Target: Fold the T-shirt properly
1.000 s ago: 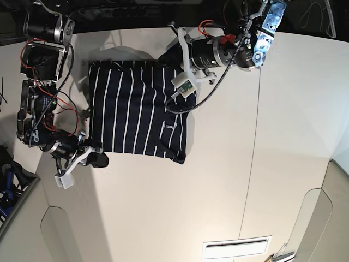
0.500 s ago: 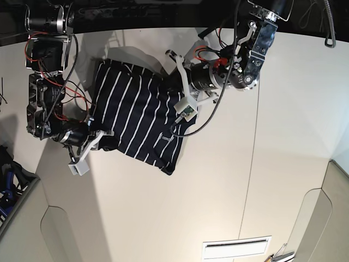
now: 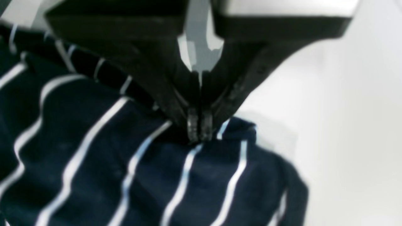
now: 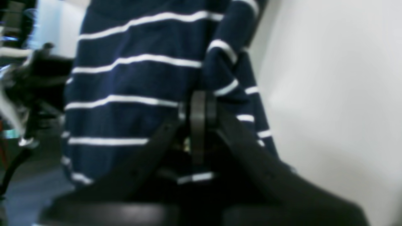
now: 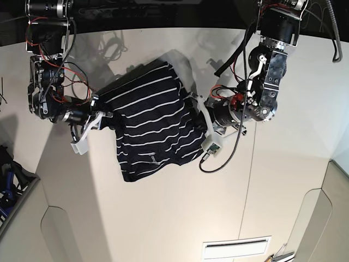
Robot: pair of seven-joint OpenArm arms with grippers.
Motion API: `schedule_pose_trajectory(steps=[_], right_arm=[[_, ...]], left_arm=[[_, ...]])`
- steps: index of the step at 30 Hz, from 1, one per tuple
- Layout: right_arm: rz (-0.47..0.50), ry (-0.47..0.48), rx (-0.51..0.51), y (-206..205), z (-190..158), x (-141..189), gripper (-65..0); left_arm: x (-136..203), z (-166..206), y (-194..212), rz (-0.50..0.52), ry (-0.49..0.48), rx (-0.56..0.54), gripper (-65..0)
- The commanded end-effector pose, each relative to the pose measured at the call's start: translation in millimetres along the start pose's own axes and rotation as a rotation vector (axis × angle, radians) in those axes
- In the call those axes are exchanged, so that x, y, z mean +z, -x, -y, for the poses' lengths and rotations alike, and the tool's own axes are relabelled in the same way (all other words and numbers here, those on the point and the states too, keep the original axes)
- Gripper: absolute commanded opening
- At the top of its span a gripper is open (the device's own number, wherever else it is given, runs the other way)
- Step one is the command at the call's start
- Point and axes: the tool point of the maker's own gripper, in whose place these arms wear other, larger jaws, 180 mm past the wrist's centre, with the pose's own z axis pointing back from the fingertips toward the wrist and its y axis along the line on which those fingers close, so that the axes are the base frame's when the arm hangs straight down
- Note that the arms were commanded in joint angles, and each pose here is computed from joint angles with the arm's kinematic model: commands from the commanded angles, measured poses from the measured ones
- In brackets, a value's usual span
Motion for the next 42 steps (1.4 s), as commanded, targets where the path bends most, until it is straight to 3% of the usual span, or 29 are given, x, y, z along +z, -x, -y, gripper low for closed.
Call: schedule_pose_trajectory(steps=[1, 13, 18, 25, 31, 38, 42], right_arm=[[0.012, -0.017, 0.016, -6, -5, 4, -65.0], [0.01, -0.052, 0.07, 30, -38, 11, -65.0], [0.039, -0.002, 0.141, 22, -41, 25, -65.0], [0.086, 0.115, 0.182, 1, -25, 69, -65.0], [0.142, 0.14, 0.153, -8, -8, 122, -65.0], [0.051, 0.228, 0.103, 35, 21, 162, -65.0], [-0.035, 0.207, 0.08, 69, 21, 171, -65.0]], left_arm=[[3, -3, -16, 0.044, -0.004, -0.004, -65.0], [3, -3, -16, 0.046, -0.005, -0.005, -65.0], [9, -9, -18, 0.051, -0.018, -0.023, -65.0], [45, -41, -24, 0.06, -0.154, -0.057, -65.0], [74, -36, -4, 0.037, -0.174, -0.123, -65.0], [114, -9, 39, -0.033, -0.166, -0.149, -65.0], [138, -2, 73, -0.095, -0.178, -0.113, -65.0]])
